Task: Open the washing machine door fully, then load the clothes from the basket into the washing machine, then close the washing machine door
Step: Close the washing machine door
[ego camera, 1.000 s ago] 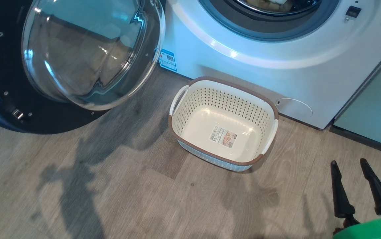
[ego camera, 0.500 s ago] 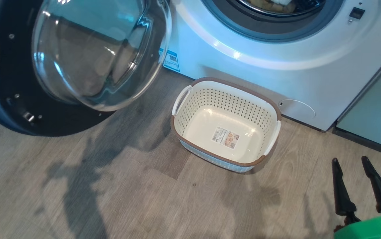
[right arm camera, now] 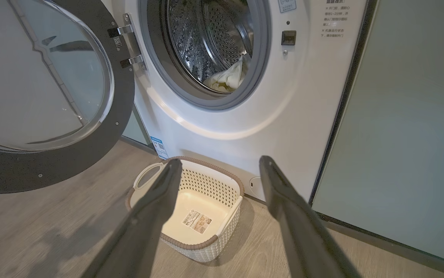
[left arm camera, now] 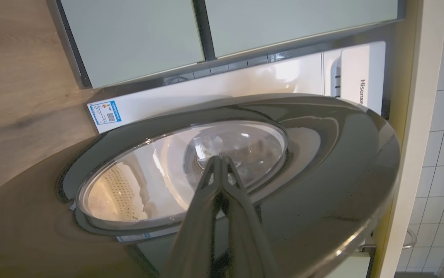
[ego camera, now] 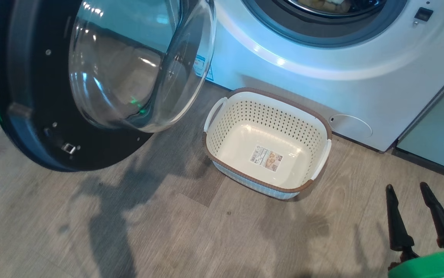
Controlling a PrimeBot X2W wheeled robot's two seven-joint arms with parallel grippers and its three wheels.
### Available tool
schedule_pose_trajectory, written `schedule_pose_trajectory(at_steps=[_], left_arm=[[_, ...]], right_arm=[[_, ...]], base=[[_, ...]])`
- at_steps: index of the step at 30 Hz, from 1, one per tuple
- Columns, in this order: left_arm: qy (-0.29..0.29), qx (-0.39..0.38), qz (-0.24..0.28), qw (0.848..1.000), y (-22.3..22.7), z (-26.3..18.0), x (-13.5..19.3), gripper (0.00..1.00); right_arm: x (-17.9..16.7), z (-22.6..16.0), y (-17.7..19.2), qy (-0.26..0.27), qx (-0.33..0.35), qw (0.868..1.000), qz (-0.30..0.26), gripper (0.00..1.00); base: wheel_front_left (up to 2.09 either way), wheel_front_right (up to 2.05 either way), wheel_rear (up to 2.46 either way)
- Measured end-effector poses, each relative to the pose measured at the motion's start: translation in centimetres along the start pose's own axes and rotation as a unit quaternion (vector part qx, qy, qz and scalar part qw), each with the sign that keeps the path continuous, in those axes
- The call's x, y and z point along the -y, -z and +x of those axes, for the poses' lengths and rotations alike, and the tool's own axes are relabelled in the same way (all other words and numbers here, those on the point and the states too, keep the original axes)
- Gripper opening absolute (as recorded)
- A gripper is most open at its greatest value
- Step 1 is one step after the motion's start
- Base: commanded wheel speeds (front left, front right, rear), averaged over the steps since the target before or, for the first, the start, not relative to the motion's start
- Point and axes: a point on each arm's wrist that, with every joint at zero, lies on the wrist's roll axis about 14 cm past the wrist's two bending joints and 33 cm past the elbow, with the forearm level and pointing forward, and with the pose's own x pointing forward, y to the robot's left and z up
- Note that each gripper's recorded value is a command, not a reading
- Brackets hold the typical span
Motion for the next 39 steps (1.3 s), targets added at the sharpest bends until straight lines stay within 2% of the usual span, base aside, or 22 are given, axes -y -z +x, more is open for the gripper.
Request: schedule_pose_trajectory(at_steps=[8,21,32,39], left_arm=[[0.028,-0.072,0.005,0.997,3.5,0.3,0.9,0.00],[0.085,-0.176,0.024,0.981,9.1,0.3,3.3,0.00],[0.144,-0.265,0.023,0.953,15.4,1.0,5.8,0.00],[0.177,-0.326,0.018,0.929,20.1,1.6,7.5,0.00]], right_arm=[[0.2,0.4,-0.2,0.002,0.006,1.000,0.000,1.00],[0.8,-0.4,0.0,0.017,0.009,1.000,0.003,1.00],[2.5,-2.0,-0.6,0.051,0.026,0.998,0.008,1.00],[4.3,-4.0,-1.0,0.089,0.038,0.995,0.012,1.00]], base=[[0.00,0.00,0.00],[0.00,0.00,0.00],[0.00,0.00,0.00],[0.00,0.00,0.00]])
